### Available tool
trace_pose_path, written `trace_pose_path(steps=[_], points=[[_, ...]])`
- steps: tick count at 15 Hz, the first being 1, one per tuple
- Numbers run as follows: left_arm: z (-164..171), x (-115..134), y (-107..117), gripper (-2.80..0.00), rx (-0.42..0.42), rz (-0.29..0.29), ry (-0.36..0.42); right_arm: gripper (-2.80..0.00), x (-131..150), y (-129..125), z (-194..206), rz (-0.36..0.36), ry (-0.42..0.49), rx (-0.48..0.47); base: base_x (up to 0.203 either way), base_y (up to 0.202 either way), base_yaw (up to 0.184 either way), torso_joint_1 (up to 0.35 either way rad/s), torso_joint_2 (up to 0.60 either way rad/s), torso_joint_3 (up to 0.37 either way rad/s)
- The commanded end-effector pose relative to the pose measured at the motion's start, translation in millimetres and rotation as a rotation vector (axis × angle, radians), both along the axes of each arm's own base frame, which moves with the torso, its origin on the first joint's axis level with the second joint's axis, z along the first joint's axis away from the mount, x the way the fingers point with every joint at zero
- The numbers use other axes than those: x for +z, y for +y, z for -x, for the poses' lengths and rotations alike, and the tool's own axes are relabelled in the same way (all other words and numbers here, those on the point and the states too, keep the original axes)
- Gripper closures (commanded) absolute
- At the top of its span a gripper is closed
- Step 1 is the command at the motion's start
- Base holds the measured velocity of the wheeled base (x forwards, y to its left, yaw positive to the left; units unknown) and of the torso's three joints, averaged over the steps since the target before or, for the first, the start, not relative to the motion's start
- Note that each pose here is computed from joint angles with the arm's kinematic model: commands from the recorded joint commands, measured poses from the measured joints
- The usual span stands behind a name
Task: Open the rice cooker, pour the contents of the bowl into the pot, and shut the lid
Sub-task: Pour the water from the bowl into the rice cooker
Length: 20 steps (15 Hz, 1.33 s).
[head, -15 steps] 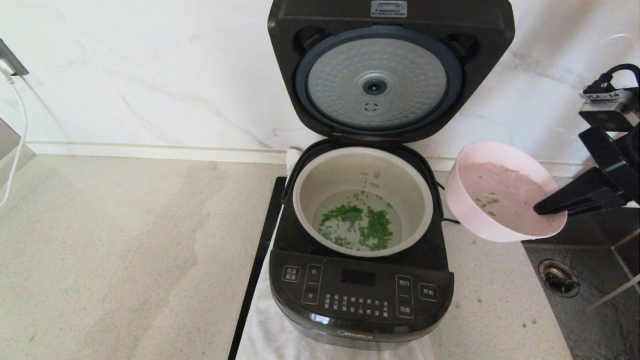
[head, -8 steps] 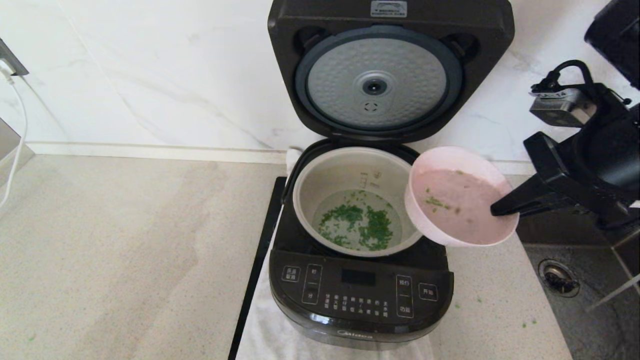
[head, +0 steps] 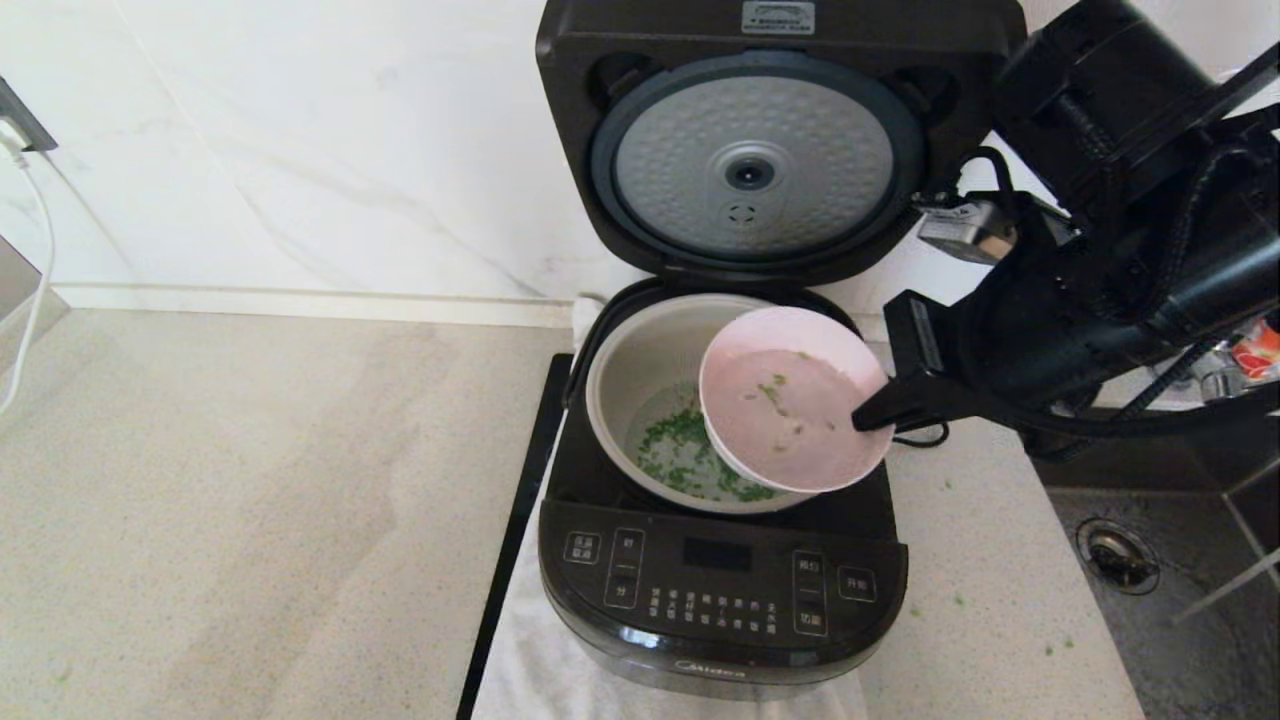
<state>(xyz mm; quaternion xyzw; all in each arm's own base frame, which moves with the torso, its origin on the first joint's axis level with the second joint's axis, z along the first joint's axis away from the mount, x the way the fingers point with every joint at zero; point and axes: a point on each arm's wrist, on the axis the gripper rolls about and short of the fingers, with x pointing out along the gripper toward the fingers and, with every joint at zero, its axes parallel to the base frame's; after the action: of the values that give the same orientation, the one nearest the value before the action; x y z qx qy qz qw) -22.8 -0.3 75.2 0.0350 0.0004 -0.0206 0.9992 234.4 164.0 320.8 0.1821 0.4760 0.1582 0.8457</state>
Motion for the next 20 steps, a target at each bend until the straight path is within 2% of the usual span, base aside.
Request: trace_pose_path(steps=[1,5,9,12,15,16,20], points=[[0,0,0,0.00,0.000,0.000,0.001,0.00,-3,11,-6,-0.019,-0.021,0.007,0.000,0.000,0.000,0.000,0.00,0.000],[0,0,0,0.00,0.000,0.000,0.002,0.00,-15,29,-18,0.021,-0.059,-0.021,0.000,0.000,0.000,0.000,0.00,0.000],[0,0,0,0.00,0.000,0.000,0.002,0.00,-21,41,-33,-0.017,-0.097,-0.049,0.000,0.000,0.000,0.000,0.00,0.000],[0,0,0,0.00,0.000,0.000,0.001,0.00,-26,48,-40,-0.019,-0.111,-0.052,0.000,0.000,0.000,0.000,0.00,0.000],[0,0,0,0.00,0.000,0.000,0.001,0.00,-34,53,-49,0.020,-0.142,-0.101,0.000,0.000,0.000,0.000,0.00,0.000],[0,0,0,0.00,0.000,0.000,0.001,0.00,-34,54,-52,0.036,-0.172,-0.134,0.000,0.000,0.000,0.000,0.00,0.000],[0,0,0,0.00,0.000,0.000,0.001,0.00,-19,47,-45,0.020,-0.244,-0.180,0.000,0.000,0.000,0.000,0.00,0.000]])
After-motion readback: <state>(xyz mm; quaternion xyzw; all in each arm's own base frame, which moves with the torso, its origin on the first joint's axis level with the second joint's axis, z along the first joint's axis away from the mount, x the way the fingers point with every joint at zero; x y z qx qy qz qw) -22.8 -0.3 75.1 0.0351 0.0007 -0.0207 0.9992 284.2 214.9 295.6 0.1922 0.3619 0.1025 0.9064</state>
